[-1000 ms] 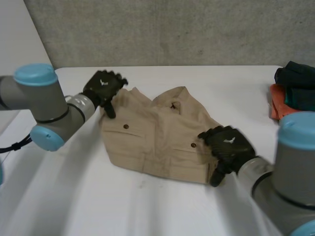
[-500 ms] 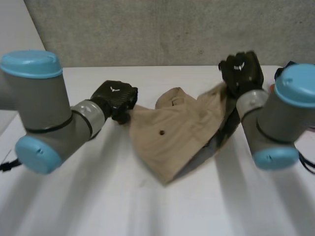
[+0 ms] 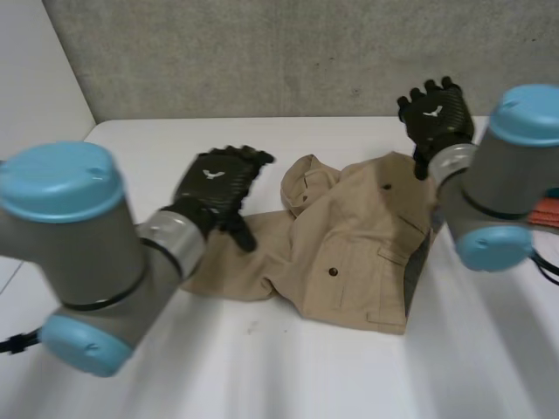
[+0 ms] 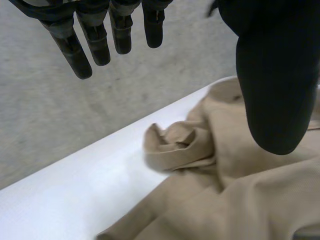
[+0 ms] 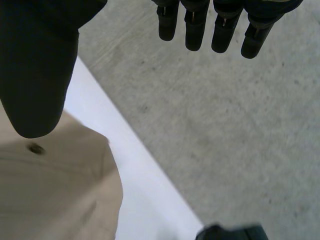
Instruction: Fold the laundry.
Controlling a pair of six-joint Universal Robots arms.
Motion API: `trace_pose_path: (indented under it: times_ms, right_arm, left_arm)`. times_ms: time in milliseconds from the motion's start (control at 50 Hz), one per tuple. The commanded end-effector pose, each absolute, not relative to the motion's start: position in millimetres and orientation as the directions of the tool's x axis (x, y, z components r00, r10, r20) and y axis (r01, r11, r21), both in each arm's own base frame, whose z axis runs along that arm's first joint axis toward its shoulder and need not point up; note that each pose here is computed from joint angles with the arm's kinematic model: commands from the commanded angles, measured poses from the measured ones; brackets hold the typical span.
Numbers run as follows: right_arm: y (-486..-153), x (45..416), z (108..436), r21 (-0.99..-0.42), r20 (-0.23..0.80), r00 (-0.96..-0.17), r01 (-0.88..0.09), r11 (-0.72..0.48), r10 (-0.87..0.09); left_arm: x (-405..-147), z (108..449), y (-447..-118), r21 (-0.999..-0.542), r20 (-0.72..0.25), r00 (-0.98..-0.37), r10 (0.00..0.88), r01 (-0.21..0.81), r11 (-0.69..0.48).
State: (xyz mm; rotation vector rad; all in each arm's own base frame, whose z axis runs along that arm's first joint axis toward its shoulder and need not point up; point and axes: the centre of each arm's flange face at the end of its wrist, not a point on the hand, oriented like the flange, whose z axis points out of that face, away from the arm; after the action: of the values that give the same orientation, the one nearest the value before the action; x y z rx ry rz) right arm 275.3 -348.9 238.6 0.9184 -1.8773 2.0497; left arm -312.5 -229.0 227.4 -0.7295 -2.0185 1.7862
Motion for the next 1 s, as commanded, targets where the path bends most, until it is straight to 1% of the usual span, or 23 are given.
trace_pose_path:
  times_ms: [20, 60, 80, 100, 140, 160, 180, 260, 300, 360, 380, 460, 520, 620, 700, 740, 760, 820, 840, 900, 920, 980, 1000]
  right_arm:
    - [-276, 247, 240, -0.867, 0.413, -0.824, -0.486, 0.108, -0.387]
    - [-259, 241, 234, -0.864, 0.354, -0.835, -0.464, 0.194, -0.422]
    - [-242, 237, 226, -0.851, 0.311, -0.838, -0.456, 0.261, -0.449]
    - [-236, 236, 221, -0.847, 0.288, -0.837, -0.450, 0.285, -0.466]
    - [-223, 235, 210, -0.834, 0.258, -0.822, -0.454, 0.313, -0.507]
    - [-211, 235, 199, -0.824, 0.234, -0.803, -0.463, 0.326, -0.549]
    - [-206, 236, 194, -0.822, 0.222, -0.793, -0.465, 0.329, -0.567]
    - [-193, 239, 174, -0.837, 0.194, -0.770, -0.453, 0.307, -0.608]
    - [-194, 240, 163, -0.853, 0.201, -0.771, -0.441, 0.279, -0.604]
    - [-200, 242, 150, -0.859, 0.215, -0.774, -0.440, 0.261, -0.596]
    - [-203, 244, 137, -0.854, 0.215, -0.770, -0.447, 0.267, -0.600]
    - [-210, 245, 119, -0.846, 0.226, -0.774, -0.457, 0.274, -0.592]
    - [-215, 246, 118, -0.849, 0.252, -0.774, -0.465, 0.252, -0.580]
    - [-226, 247, 121, -0.855, 0.338, -0.761, -0.494, 0.157, -0.554]
    - [-230, 249, 127, -0.846, 0.391, -0.742, -0.523, 0.105, -0.544]
    - [-234, 251, 136, -0.847, 0.414, -0.740, -0.526, 0.073, -0.529]
    - [-238, 253, 154, -0.854, 0.440, -0.744, -0.519, 0.022, -0.503]
    - [-238, 261, 203, -0.871, 0.475, -0.756, -0.476, -0.119, -0.450]
    - [-234, 265, 232, -0.874, 0.485, -0.766, -0.445, -0.196, -0.422]
    - [-230, 267, 275, -0.869, 0.489, -0.784, -0.401, -0.289, -0.382]
    - [-228, 265, 301, -0.864, 0.487, -0.798, -0.380, -0.330, -0.355]
    - [-223, 262, 340, -0.853, 0.482, -0.815, -0.354, -0.383, -0.322]
    - [-217, 259, 368, -0.844, 0.476, -0.826, -0.334, -0.420, -0.300]
  left_arm:
    - [-276, 220, -219, -0.976, -0.084, -0.831, 0.550, 0.181, 0.124]
    - [-273, 209, -215, -0.968, -0.084, -0.823, 0.563, 0.202, 0.151]
    - [-268, 199, -213, -0.958, -0.090, -0.813, 0.575, 0.228, 0.172]
    - [-266, 195, -213, -0.955, -0.097, -0.809, 0.579, 0.240, 0.175]
    - [-262, 185, -216, -0.945, -0.116, -0.798, 0.591, 0.273, 0.183]
    - [-260, 171, -220, -0.931, -0.133, -0.785, 0.605, 0.309, 0.196]
    - [-259, 164, -222, -0.923, -0.144, -0.776, 0.614, 0.329, 0.201]
    - [-258, 141, -230, -0.890, -0.210, -0.724, 0.657, 0.419, 0.178]
    - [-259, 137, -233, -0.881, -0.239, -0.707, 0.665, 0.447, 0.158]
    - [-259, 130, -243, -0.867, -0.284, -0.691, 0.665, 0.481, 0.129]
    - [-260, 128, -248, -0.867, -0.293, -0.689, 0.663, 0.484, 0.120]
    - [-265, 126, -258, -0.878, -0.309, -0.694, 0.651, 0.472, 0.086]
    - [-267, 127, -263, -0.885, -0.322, -0.696, 0.642, 0.462, 0.057]
    - [-275, 128, -272, -0.895, -0.360, -0.697, 0.620, 0.445, -0.019]
    - [-279, 127, -279, -0.895, -0.367, -0.705, 0.607, 0.445, -0.025]
    - [-283, 134, -280, -0.896, -0.379, -0.712, 0.592, 0.442, -0.042]
    - [-284, 139, -281, -0.898, -0.384, -0.717, 0.582, 0.437, -0.054]
    - [-285, 188, -284, -0.909, -0.409, -0.754, 0.514, 0.385, -0.159]
    - [-285, 220, -282, -0.909, -0.416, -0.774, 0.478, 0.343, -0.236]
    - [-283, 267, -276, -0.896, -0.411, -0.807, 0.425, 0.271, -0.352]
    - [-281, 297, -270, -0.882, -0.386, -0.832, 0.399, 0.207, -0.423]
    - [-274, 344, -255, -0.845, -0.329, -0.866, 0.376, 0.092, -0.527]
    - [-267, 374, -243, -0.809, -0.289, -0.883, 0.370, 0.019, -0.587]
